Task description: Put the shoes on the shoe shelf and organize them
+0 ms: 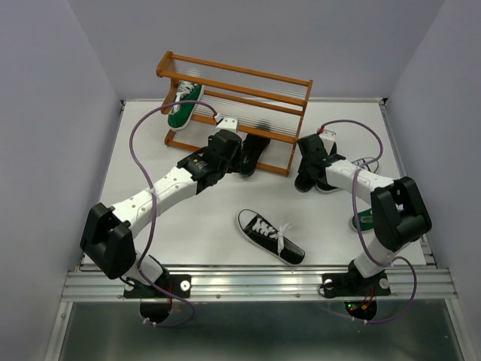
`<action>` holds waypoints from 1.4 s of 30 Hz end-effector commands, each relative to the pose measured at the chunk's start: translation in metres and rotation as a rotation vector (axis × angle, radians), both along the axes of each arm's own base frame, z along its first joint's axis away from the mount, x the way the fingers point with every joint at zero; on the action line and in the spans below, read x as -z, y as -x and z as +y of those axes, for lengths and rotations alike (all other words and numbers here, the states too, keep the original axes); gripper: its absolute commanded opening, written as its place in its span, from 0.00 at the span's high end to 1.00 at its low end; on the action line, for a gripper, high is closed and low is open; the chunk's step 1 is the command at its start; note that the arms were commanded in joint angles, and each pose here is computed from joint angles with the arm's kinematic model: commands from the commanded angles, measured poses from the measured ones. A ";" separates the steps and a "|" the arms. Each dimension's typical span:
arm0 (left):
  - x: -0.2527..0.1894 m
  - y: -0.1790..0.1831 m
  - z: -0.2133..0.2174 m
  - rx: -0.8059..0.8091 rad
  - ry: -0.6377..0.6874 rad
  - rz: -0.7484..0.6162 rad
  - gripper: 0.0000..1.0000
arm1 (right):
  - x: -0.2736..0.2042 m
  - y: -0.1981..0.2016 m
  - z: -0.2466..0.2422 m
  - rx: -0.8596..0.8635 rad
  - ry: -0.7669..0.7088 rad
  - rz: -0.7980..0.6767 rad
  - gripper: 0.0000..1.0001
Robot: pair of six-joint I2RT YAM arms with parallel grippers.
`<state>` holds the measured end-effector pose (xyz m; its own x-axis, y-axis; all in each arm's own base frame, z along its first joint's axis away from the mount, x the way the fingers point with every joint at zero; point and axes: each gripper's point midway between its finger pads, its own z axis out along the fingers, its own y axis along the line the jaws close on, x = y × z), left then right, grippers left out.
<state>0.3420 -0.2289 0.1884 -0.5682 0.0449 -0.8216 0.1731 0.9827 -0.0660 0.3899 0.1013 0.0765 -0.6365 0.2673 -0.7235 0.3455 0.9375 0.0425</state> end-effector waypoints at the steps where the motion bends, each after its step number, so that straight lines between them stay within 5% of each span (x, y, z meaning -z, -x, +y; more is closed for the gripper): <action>1: -0.014 0.003 0.006 -0.016 0.011 -0.041 0.44 | -0.003 -0.004 -0.003 0.013 -0.002 -0.047 0.60; 9: -0.014 0.003 0.007 -0.017 0.009 -0.040 0.44 | 0.010 0.004 -0.004 0.015 -0.007 -0.024 0.59; 13: -0.016 0.004 0.010 -0.026 0.004 -0.045 0.45 | -0.002 0.007 -0.005 0.014 -0.020 -0.055 0.99; 33: -0.030 -0.005 0.016 -0.056 -0.031 -0.087 0.45 | -0.079 0.094 0.018 -0.270 -0.235 -0.075 0.99; 42: -0.027 -0.009 0.016 -0.065 -0.055 -0.084 0.45 | -0.061 0.103 0.019 -0.271 -0.239 -0.009 0.99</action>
<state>0.3445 -0.2116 0.1969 -0.5388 0.0670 -0.8398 0.1254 0.9921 -0.0014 0.2845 0.1094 0.1365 -0.6984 0.2572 -0.6679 0.1227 0.9624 0.2422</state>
